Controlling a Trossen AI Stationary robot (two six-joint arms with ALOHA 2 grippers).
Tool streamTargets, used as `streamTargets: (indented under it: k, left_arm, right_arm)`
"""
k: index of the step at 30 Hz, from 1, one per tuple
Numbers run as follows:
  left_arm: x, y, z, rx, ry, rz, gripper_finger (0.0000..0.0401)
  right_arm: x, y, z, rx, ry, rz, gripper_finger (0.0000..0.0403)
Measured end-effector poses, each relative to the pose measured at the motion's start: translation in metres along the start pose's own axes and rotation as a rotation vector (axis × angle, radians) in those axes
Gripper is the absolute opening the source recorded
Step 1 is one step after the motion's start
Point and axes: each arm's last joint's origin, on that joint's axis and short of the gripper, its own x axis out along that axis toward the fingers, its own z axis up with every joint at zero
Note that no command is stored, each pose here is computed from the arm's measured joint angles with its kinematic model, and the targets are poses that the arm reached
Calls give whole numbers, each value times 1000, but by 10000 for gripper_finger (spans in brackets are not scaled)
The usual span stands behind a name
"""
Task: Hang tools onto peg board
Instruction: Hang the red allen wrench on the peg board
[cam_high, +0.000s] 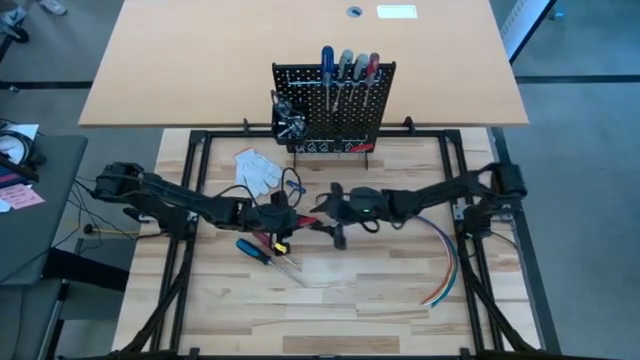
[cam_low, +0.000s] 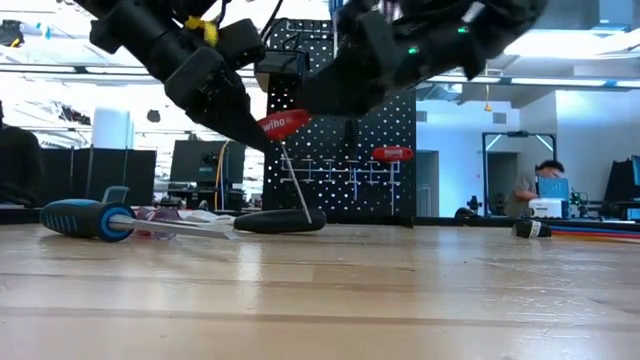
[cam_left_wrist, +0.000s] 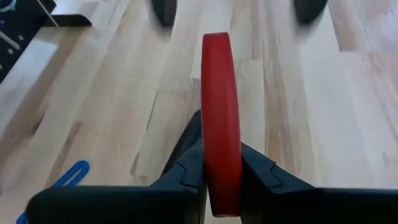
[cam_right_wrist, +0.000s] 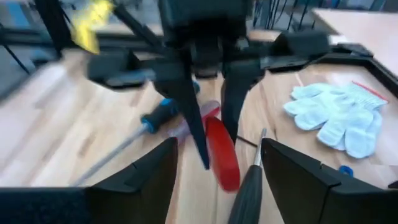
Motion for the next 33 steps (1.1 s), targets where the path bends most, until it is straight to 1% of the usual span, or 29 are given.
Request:
streamTargets:
  k: [2,6,11,16,19,23,25,28,31,33]
  left_arm:
    - [1,0,0,-2,-2,0,48]
    - [1,0,-1,-3,11,1,47]
    - [1,0,-2,-6,13,1,47]
    - [1,0,-2,-13,15,7,47]
    - [1,0,-1,-15,11,6,47]
    - [1,0,-2,-23,11,19,51]
    - [0,1,-2,-43,14,48,61]
    - [-6,5,-8,-68,89,128,86]
    - [-16,11,-14,-111,149,220,112]
    - [-22,12,-15,-147,161,264,125]
  right_arm:
    - [9,0,0,-15,60,3,231]
    - [20,1,5,-18,106,9,200]
    - [22,1,7,-19,115,12,136]
    - [22,0,2,-18,165,12,78]
    - [21,0,2,-25,171,12,62]
    - [21,2,3,-43,159,-10,56]
    - [18,2,6,-60,166,-56,55]
    - [6,3,14,-97,183,-176,53]
    - [-12,-1,21,-121,130,-333,53]
    - [-24,-5,22,-118,51,-429,53]
